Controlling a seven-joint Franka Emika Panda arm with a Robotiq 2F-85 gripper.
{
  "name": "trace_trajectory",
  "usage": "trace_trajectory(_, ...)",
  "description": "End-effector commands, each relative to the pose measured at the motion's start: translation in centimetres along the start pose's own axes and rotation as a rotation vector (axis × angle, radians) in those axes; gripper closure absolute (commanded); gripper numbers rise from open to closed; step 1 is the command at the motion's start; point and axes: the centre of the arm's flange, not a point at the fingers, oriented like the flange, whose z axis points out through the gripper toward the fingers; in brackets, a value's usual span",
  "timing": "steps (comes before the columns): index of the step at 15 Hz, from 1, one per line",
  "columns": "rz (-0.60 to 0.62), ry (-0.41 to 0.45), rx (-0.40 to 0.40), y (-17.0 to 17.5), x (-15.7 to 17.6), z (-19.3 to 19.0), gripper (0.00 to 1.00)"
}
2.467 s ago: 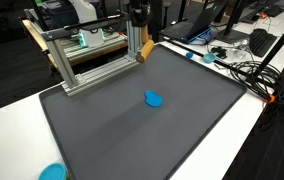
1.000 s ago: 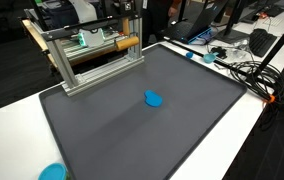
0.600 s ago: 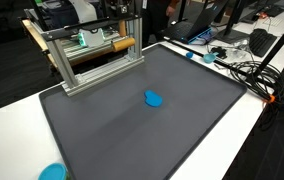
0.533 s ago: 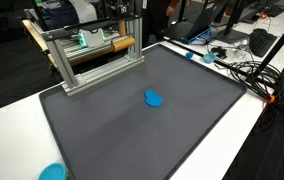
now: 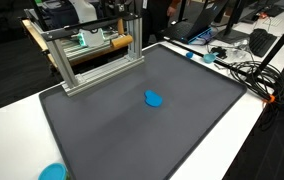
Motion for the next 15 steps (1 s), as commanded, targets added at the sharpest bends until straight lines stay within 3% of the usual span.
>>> trace_trajectory(1,-0.009,0.014,0.008,-0.2,-2.2,-0.5,0.78)
trace_trajectory(2,-0.003,0.008,0.017,-0.3,-2.3,-0.4,0.28)
trace_trajectory(3,0.006,0.012,0.022,-0.2,-2.4,-0.3,0.27)
trace_trajectory(7,0.029,0.056,0.034,0.8,-2.6,-1.6,0.01)
trace_trajectory(13,0.029,0.303,0.055,6.2,-5.6,-9.2,0.00)
trace_trajectory(14,0.057,0.214,0.043,4.3,-3.5,-6.9,0.00)
trace_trajectory(15,0.050,0.251,0.049,5.1,-4.1,-8.1,0.00)
